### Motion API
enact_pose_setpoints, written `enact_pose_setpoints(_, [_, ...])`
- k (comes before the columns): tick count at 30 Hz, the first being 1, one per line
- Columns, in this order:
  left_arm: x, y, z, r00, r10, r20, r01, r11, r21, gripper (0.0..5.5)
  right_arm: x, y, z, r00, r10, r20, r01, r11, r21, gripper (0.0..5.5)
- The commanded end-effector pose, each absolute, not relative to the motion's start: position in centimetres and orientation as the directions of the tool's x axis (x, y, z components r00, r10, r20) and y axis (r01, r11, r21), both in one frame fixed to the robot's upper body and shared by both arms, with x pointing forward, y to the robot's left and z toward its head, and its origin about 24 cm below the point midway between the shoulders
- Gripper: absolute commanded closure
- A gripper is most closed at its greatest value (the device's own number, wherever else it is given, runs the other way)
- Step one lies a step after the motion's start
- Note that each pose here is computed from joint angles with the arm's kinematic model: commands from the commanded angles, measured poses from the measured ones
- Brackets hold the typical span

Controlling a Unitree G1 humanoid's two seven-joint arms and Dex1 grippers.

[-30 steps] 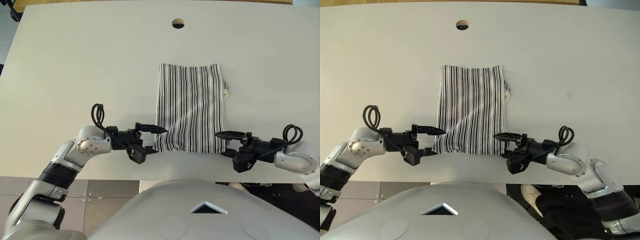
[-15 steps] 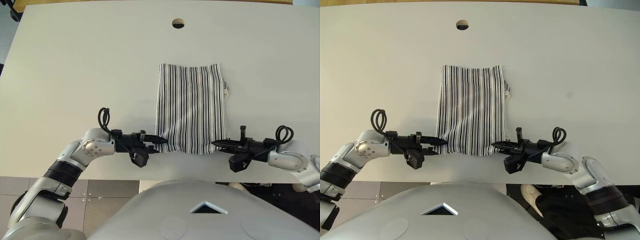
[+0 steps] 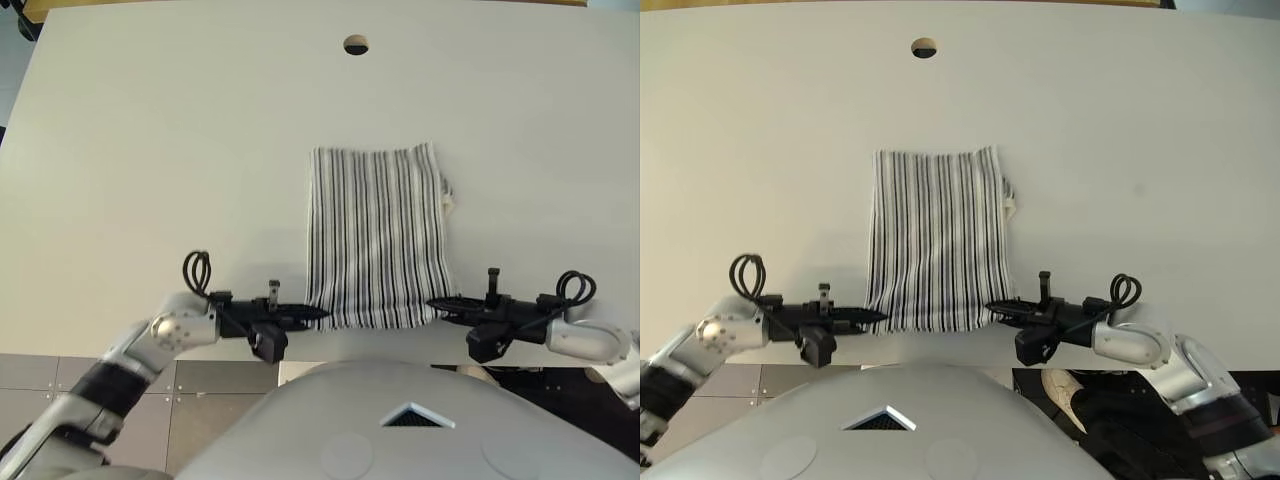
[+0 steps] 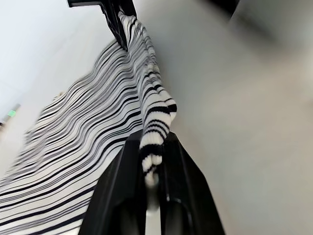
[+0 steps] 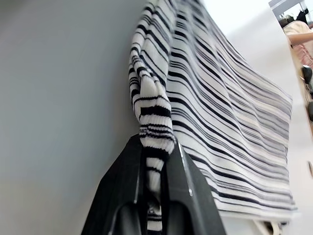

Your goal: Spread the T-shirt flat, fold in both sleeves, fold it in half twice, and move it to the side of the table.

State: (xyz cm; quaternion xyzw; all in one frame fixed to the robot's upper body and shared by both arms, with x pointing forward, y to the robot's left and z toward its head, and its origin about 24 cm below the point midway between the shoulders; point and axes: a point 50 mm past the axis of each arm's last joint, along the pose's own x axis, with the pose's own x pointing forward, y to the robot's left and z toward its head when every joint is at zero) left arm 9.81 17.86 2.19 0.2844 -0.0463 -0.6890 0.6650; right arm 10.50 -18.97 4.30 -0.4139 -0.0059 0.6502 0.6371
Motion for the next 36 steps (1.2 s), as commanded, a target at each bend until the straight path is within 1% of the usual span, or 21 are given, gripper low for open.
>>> enact_pose_setpoints(1, [10.8, 18.2, 3.1, 0.142, -0.939, -0.313, 0.897, -0.012, 0.442, 5.37, 11.0, -19.4, 5.2, 0.188, 0.840, -0.509, -0.848, -0.122, -0.515, 5.38])
enact_pose_setpoints(3, [12.8, 18.0, 3.3, 0.250, -0.926, -0.283, 0.872, 0.088, 0.482, 5.37, 12.2, -19.5, 5.5, 0.237, 0.853, -0.465, -0.854, -0.046, -0.519, 5.38])
enact_pose_setpoints(5, [15.2, 17.9, 3.5, 0.383, -0.895, -0.230, 0.832, 0.226, 0.507, 5.37, 13.6, -19.6, 5.5, 0.293, 0.857, -0.425, -0.848, 0.028, -0.529, 5.38])
enact_pose_setpoints(7, [17.1, 17.7, 3.9, 0.477, -0.859, -0.189, 0.792, 0.326, 0.516, 5.37, 14.9, -19.2, 5.5, 0.350, 0.869, -0.350, -0.839, 0.124, -0.531, 5.38])
enact_pose_setpoints(10, [19.0, 17.5, 3.9, 0.561, -0.809, -0.175, 0.755, 0.413, 0.509, 5.37, 18.5, -18.3, 6.0, 0.518, 0.829, -0.209, -0.750, 0.324, -0.576, 5.38])
enact_pose_setpoints(12, [20.5, 17.8, 3.6, 0.637, -0.749, -0.181, 0.710, 0.479, 0.515, 5.37, 20.7, -17.6, 6.0, 0.593, 0.788, -0.164, -0.688, 0.391, -0.612, 5.38])
enact_pose_setpoints(13, [21.2, 17.9, 3.4, 0.665, -0.723, -0.185, 0.691, 0.503, 0.520, 5.37, 21.4, -17.3, 5.8, 0.612, 0.775, -0.157, -0.671, 0.403, -0.623, 5.38])
enact_pose_setpoints(15, [22.2, 18.3, 2.8, 0.708, -0.674, -0.209, 0.656, 0.520, 0.546, 5.37, 22.7, -16.7, 5.3, 0.649, 0.744, -0.161, -0.645, 0.425, -0.635, 5.38])
enact_pose_setpoints(17, [22.7, 18.5, 2.1, 0.723, -0.649, -0.236, 0.645, 0.511, 0.568, 5.37, 23.7, -16.3, 4.7, 0.684, 0.711, -0.164, -0.620, 0.448, -0.644, 5.38])
enact_pose_setpoints(22, [23.8, 18.0, 1.2, 0.732, -0.634, -0.249, 0.627, 0.485, 0.609, 5.37, 25.3, -15.1, 3.5, 0.736, 0.659, -0.154, -0.566, 0.474, -0.675, 5.38])
enact_pose_setpoints(23, [24.0, 17.7, 1.1, 0.729, -0.640, -0.244, 0.627, 0.481, 0.612, 5.01, 25.6, -15.0, 3.4, 0.749, 0.647, -0.146, -0.550, 0.482, -0.682, 5.01])
enact_pose_setpoints(26, [24.5, 17.1, 0.9, 0.728, -0.647, -0.226, 0.623, 0.487, 0.613, 4.67, 26.3, -14.7, 3.3, 0.772, 0.621, -0.133, -0.516, 0.492, -0.701, 4.60])
enact_pose_setpoints(27, [24.9, 17.2, 1.0, 0.746, -0.633, -0.208, 0.601, 0.504, 0.620, 4.44, 26.4, -14.6, 3.3, 0.777, 0.616, -0.129, -0.510, 0.496, -0.702, 4.32])
enact_pose_setpoints(29, [25.6, 17.3, 1.3, 0.780, -0.602, -0.172, 0.556, 0.540, 0.632, 4.15, 26.7, -14.4, 3.2, 0.786, 0.606, -0.121, -0.499, 0.506, -0.704, 3.97])
enact_pose_setpoints(33, [26.7, 17.9, 1.8, 0.851, -0.515, -0.101, 0.451, 0.620, 0.642, 3.72, 27.6, -13.9, 3.3, 0.795, 0.597, -0.104, -0.487, 0.527, -0.697, 3.48])
enact_pose_setpoints(36, [27.4, 18.3, 1.7, 0.884, -0.459, -0.089, 0.400, 0.645, 0.651, 3.34, 28.2, -13.7, 3.4, 0.803, 0.587, -0.102, -0.478, 0.534, -0.697, 3.04])
